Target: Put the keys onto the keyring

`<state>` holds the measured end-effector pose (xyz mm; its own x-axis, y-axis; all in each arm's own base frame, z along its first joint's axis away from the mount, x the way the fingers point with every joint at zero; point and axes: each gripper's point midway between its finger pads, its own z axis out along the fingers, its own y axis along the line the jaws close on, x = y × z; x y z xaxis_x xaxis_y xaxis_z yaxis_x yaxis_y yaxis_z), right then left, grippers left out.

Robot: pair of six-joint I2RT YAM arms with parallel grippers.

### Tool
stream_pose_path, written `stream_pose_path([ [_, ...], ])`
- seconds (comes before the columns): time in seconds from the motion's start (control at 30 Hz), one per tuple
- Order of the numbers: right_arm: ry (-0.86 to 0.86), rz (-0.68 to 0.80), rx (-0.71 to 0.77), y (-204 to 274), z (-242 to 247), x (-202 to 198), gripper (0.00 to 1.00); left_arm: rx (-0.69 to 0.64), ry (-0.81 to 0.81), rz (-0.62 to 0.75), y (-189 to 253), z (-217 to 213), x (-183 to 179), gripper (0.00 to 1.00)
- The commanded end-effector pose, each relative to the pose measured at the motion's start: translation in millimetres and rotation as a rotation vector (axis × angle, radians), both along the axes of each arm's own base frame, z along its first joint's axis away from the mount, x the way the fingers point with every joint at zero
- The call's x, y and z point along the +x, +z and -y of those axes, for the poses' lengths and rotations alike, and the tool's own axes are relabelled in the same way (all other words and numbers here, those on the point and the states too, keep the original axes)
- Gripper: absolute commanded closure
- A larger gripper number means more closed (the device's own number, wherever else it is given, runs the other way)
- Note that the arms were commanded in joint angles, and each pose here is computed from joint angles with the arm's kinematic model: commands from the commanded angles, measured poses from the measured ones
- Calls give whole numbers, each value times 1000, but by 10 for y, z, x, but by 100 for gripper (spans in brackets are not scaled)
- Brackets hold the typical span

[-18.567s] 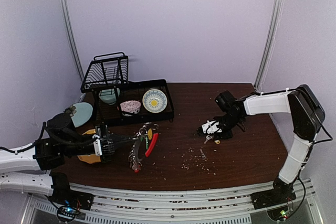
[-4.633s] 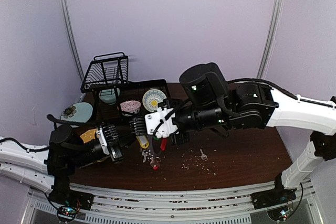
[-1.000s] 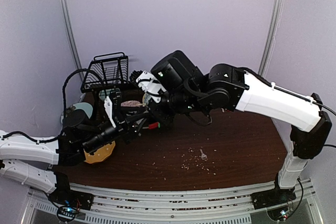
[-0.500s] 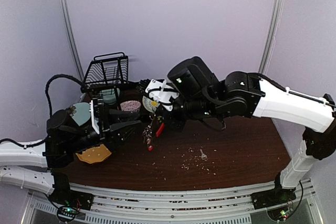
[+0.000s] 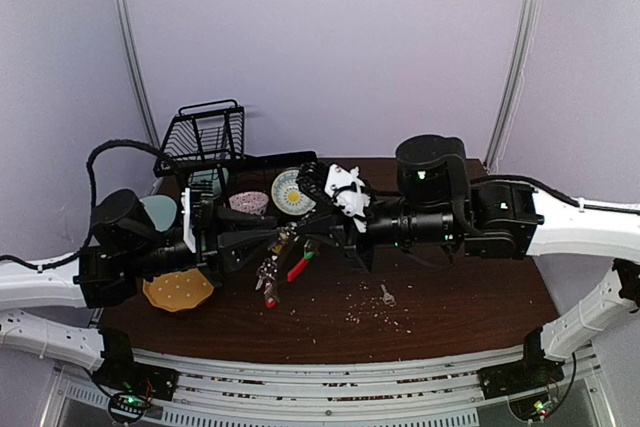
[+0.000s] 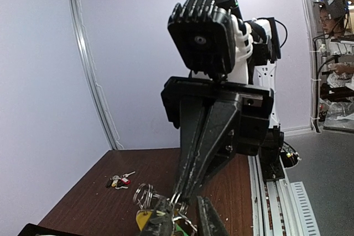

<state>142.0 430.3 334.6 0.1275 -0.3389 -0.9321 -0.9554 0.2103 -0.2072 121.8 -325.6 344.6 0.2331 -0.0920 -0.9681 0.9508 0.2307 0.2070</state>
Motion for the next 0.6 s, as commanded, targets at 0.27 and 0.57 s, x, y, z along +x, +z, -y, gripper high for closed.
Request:
stream_pose_path([
  [0.27,123,81,277,461,-9,-199,100,61,-26,55,32,72,-14,85],
  [0.57,175,85,298,454,-52,-278,100,82,-42,60,-9,115,-21,92],
])
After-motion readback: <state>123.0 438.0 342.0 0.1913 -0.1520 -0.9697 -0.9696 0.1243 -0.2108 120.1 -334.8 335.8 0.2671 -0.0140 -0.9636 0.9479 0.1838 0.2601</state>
